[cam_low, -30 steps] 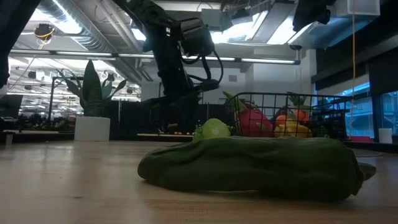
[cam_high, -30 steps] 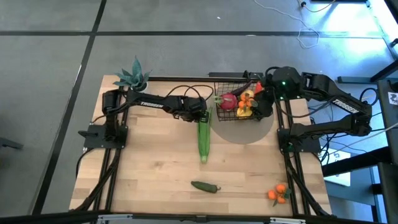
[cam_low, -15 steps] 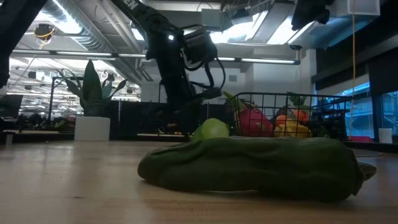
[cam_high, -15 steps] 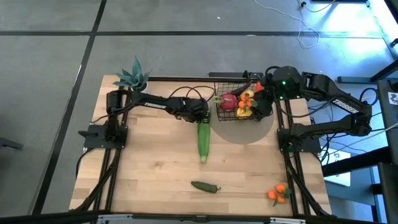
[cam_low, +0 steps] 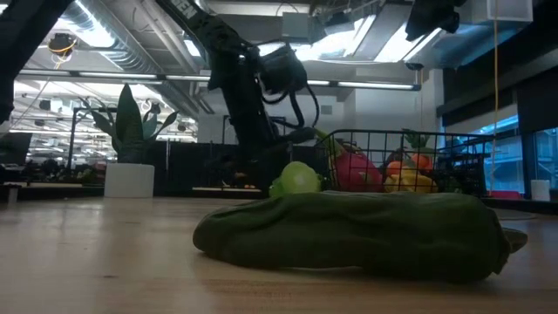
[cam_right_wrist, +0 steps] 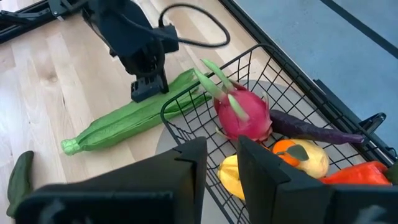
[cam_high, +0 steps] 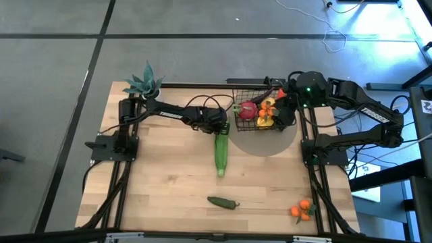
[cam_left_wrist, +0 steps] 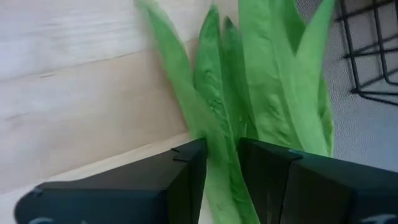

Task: Build produce basket
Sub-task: Put the lettuce into the black wire basket

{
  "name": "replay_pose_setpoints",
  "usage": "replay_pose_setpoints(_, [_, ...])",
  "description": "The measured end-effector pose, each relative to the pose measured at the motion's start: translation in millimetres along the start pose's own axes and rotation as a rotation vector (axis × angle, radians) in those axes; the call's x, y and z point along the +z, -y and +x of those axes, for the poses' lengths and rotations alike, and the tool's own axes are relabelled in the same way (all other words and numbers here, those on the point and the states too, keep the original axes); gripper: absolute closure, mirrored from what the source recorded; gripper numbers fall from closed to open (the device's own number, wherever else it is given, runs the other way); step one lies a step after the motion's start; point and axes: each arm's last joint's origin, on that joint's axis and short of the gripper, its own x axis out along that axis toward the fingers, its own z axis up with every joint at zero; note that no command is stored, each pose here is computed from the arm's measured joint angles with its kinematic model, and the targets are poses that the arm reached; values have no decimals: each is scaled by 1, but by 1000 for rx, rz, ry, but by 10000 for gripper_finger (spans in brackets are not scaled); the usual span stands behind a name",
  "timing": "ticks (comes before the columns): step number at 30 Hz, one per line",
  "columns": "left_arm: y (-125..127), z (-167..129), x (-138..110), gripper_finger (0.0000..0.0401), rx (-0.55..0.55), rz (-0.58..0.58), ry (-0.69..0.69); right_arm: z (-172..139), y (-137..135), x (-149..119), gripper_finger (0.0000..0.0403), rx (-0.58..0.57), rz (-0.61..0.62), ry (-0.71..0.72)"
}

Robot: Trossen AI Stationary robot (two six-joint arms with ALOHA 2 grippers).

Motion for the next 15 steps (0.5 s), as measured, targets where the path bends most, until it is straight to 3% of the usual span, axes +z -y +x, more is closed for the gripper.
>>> replay_pose_setpoints(7, [-3, 10, -5, 319, 14, 49, -45, 0, 0, 1, 324, 3, 2, 15])
replay_pose_setpoints(13, [-3, 10, -6, 388, 22, 144, -36, 0, 0, 1, 324, 3, 8, 15])
replay_pose_setpoints(15, [-3, 10, -6, 394, 21, 159, -37, 0, 0, 1, 324, 3, 8, 15])
